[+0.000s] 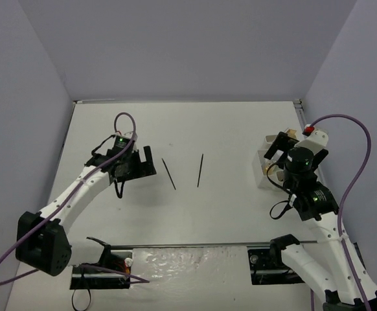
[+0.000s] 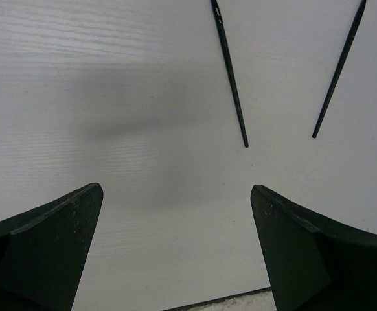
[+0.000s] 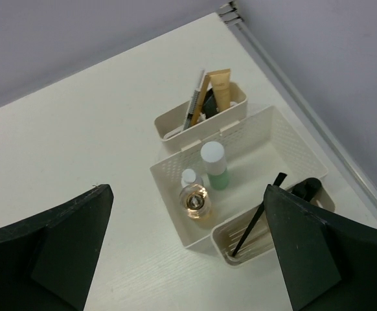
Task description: Organize the makeup
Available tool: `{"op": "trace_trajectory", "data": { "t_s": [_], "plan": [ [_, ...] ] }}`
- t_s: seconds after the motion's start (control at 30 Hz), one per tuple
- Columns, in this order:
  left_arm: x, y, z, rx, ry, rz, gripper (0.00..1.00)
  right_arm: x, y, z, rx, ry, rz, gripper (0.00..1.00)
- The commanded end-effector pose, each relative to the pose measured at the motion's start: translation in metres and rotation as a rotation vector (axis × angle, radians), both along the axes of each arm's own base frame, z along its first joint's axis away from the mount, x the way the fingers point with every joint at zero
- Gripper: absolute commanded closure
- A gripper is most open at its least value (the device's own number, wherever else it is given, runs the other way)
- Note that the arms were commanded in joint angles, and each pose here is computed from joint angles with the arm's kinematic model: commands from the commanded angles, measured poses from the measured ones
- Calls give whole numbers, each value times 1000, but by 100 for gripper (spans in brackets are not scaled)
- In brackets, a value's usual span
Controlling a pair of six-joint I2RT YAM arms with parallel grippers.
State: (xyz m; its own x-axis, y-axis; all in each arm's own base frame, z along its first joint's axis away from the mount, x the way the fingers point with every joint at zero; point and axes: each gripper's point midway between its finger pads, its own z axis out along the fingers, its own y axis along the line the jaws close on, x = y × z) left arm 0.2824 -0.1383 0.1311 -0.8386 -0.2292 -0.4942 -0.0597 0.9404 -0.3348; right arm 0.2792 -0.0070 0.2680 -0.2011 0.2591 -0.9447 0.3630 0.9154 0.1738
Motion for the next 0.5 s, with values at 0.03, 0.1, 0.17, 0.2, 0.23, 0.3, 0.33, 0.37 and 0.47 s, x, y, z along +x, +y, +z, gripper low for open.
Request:
{"op": "trace_trajectory", "data": {
  "t_s": [0.03,0.1,0.17,0.2,0.23,0.3,0.33,0.37,0.47],
  "plan": [
    [38,-35,19,-6,-57,103,3,-7,25,29,32,-74,172,0],
    [44,-44,14,38,-39,123,4,-10,27,25,31,-73,192,0],
    [49,-52,9,67,-18,136,8,-13,27,20,26,-71,201,0],
    [52,-57,7,77,-12,137,10,-14,26,19,24,-72,201,0],
    [54,-61,4,85,-1,140,11,-15,26,16,20,-68,202,0],
    [57,-71,-8,105,32,142,17,-17,27,12,22,-64,210,0],
    [58,-74,-13,118,45,143,20,-18,28,10,27,-63,216,0],
    [57,-75,-23,136,70,147,22,-19,29,11,31,-70,221,0],
    [55,-83,-36,153,107,148,29,-21,29,13,33,-82,225,0]
  ]
}}
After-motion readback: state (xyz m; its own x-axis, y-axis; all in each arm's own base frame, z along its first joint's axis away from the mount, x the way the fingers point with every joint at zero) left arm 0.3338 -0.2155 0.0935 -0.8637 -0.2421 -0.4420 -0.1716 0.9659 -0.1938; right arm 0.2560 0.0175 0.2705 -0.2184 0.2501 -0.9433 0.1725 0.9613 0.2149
